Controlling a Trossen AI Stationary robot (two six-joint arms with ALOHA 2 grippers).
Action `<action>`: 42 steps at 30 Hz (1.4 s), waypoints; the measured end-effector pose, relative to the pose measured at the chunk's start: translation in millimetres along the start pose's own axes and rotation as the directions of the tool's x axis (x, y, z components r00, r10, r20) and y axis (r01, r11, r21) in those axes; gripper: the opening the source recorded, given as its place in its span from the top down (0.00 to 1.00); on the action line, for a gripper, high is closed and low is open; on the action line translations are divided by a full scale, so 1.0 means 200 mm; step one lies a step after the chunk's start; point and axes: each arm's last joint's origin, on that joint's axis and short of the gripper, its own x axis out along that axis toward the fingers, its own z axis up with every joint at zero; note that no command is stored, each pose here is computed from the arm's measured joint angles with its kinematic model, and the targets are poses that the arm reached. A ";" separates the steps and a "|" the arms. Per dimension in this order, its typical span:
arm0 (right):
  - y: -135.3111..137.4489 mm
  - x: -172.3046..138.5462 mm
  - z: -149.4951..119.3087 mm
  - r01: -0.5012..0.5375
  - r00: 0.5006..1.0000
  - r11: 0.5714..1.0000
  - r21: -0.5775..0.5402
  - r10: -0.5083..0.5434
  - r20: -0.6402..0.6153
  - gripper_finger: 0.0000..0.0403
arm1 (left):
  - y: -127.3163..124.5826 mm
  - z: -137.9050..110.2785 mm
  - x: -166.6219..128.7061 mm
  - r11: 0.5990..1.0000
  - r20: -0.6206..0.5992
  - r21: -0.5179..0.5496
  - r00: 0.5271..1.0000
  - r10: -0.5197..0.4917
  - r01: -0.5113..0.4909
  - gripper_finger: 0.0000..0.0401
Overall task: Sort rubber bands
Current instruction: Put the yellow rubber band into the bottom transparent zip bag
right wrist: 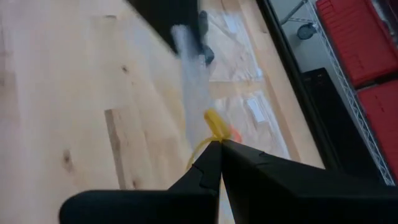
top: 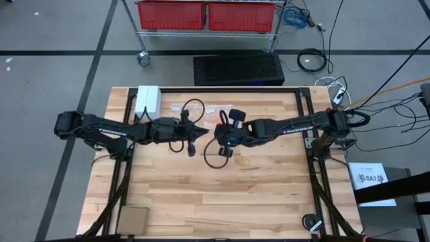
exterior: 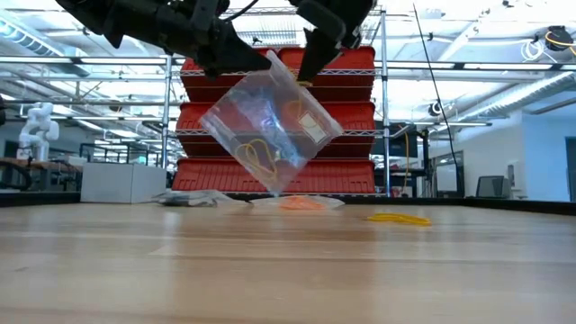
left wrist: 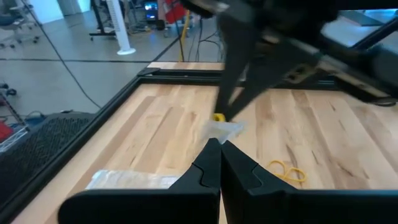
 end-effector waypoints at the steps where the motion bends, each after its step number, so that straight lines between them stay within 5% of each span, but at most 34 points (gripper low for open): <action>1: -0.01 0.01 0.00 -0.009 1.000 1.000 0.002 0.009 -0.003 1.00 | 0.00 0.00 0.00 1.000 0.000 0.000 1.000 -0.004 0.004 1.00; 9: -0.05 0.03 0.03 -0.064 0.998 0.998 0.002 0.064 0.028 1.00 | 0.00 0.00 0.00 1.000 0.001 0.000 1.000 -0.010 0.010 1.00; 14: -0.02 0.06 0.02 -0.209 0.978 0.978 -0.001 0.209 -0.013 1.00 | 0.00 0.00 0.00 1.000 0.002 0.000 1.000 -0.003 0.003 1.00; 20: 0.00 0.06 0.01 -0.196 0.981 0.980 -0.032 0.195 -0.023 0.92 | 0.00 0.01 0.00 1.000 0.011 -0.001 1.000 0.002 -0.002 1.00; 31: -0.03 0.04 0.00 -0.200 0.979 0.979 -0.036 0.199 -0.035 0.60 | 0.00 0.01 0.00 1.000 0.018 -0.003 1.000 0.005 -0.005 1.00; 42: -0.14 -0.10 -0.03 -0.217 0.972 0.976 0.025 0.219 -0.089 0.62 | 0.00 0.01 0.00 1.000 0.017 -0.003 1.000 0.006 -0.006 1.00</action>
